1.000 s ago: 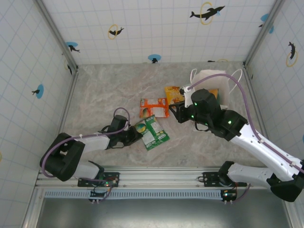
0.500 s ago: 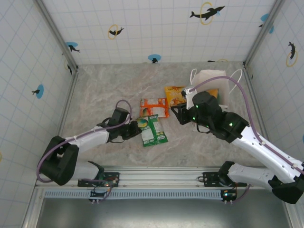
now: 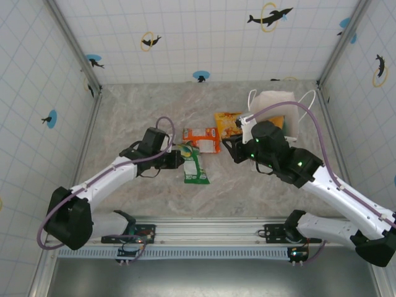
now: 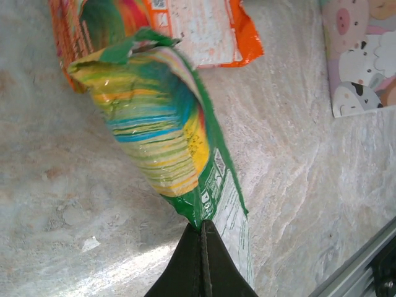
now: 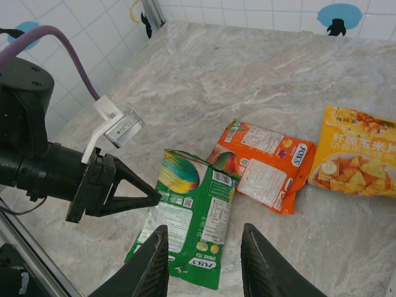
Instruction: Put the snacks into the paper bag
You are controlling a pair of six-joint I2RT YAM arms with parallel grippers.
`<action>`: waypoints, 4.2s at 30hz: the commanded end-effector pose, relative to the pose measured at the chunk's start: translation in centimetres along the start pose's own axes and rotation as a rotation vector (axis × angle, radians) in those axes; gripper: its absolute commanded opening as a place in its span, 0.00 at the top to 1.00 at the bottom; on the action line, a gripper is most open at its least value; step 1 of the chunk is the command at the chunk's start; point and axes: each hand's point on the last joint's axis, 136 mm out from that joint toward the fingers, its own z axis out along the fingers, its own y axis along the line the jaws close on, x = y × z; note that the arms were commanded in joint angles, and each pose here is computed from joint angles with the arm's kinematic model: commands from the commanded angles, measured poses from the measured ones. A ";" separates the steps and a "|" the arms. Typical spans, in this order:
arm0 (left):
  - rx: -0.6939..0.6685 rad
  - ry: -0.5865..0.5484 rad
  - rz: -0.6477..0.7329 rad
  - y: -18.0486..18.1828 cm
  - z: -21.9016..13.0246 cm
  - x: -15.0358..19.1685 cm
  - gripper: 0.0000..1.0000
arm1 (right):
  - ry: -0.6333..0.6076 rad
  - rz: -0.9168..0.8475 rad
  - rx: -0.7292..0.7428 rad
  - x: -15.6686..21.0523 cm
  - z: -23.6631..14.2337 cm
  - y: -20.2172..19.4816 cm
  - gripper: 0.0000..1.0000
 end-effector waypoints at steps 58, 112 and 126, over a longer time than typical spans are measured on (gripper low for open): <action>0.379 -0.117 -0.193 -11.7 -7.0 -9.2 1.00 | -0.155 -0.395 0.099 5.2 9.4 4.6 0.44; -0.038 -0.358 -0.285 -2.6 -7.0 -8.8 0.02 | -0.454 -0.266 0.075 -11.7 -3.1 4.0 1.00; 0.050 -0.349 -0.229 -4.8 -5.8 -11.4 0.02 | -0.654 -0.141 0.281 -19.5 -11.2 -1.3 1.00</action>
